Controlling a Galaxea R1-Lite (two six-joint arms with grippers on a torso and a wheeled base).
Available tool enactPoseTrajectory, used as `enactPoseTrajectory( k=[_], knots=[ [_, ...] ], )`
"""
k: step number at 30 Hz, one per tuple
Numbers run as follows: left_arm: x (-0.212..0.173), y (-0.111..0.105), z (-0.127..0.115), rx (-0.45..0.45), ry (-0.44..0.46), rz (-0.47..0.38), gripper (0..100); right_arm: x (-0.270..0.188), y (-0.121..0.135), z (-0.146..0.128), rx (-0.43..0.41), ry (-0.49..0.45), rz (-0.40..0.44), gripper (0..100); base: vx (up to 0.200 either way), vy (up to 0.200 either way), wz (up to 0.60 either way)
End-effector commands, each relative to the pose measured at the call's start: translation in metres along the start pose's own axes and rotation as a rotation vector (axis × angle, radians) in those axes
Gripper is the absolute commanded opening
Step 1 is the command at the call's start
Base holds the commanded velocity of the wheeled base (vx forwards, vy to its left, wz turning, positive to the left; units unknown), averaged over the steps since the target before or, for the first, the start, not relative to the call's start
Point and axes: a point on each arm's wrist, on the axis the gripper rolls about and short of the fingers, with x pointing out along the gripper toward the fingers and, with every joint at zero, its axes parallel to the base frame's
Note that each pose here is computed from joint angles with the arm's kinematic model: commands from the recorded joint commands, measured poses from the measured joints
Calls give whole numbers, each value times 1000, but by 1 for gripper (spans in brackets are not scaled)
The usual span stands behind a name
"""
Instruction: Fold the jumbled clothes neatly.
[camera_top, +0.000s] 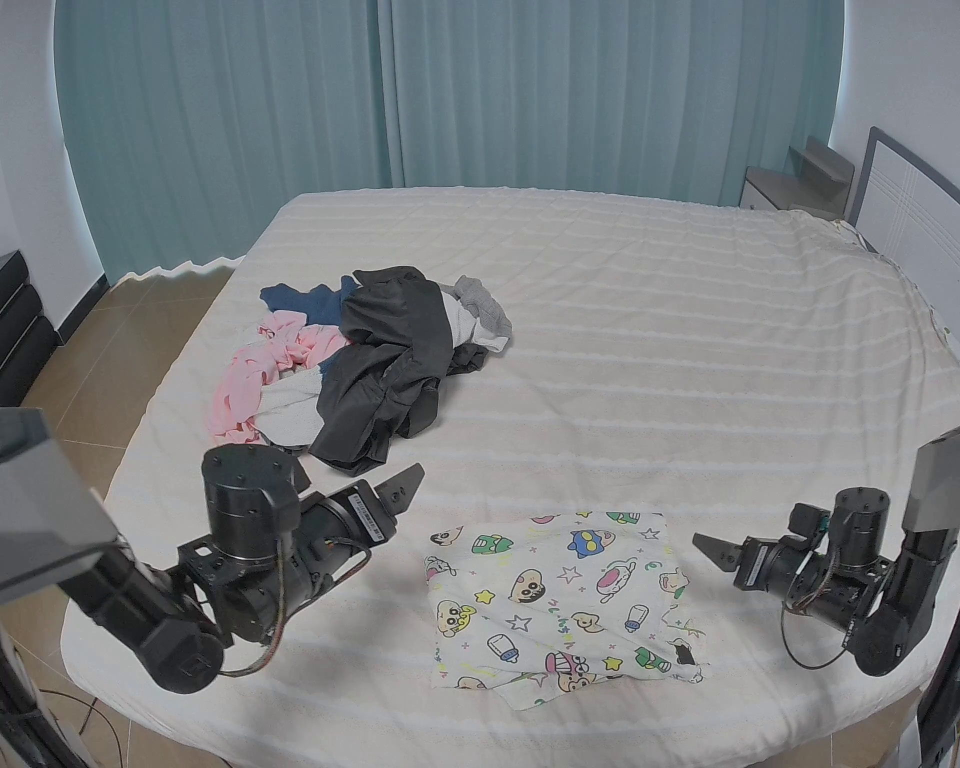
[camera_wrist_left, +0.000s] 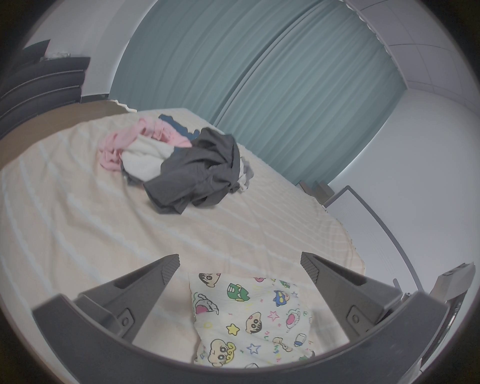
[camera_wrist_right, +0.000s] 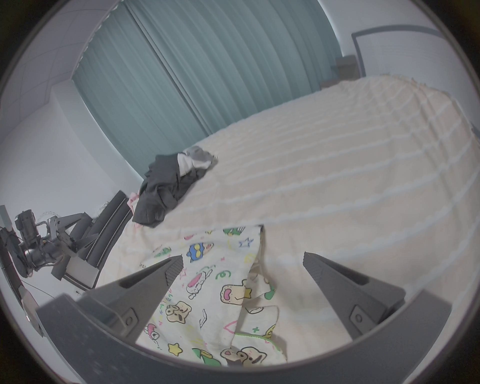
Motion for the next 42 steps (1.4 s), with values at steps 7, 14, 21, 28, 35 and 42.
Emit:
enactPoseTrajectory(
  k=[7,14,21,28,35,42],
  knots=[
    [-158,-27,73,75,-230,65,100,-124,20,45,-44,-376,-144,100,0,0,0],
    [-252,21,79,30,-338,212,100,-199,20,20,-137,-380,-214,100,0,0,0],
    [-323,52,51,-14,-499,380,100,-268,17,-17,-161,-388,-316,100,0,0,0],
    [-359,61,7,119,-662,587,100,-299,19,-48,-185,-416,-449,100,0,0,0],
    [-352,69,-6,137,-640,620,100,-272,3,-72,-255,-413,-356,100,0,0,0],
    [-304,103,-42,340,-539,403,100,-266,7,-71,-375,-466,-158,100,0,0,0]
  ],
)
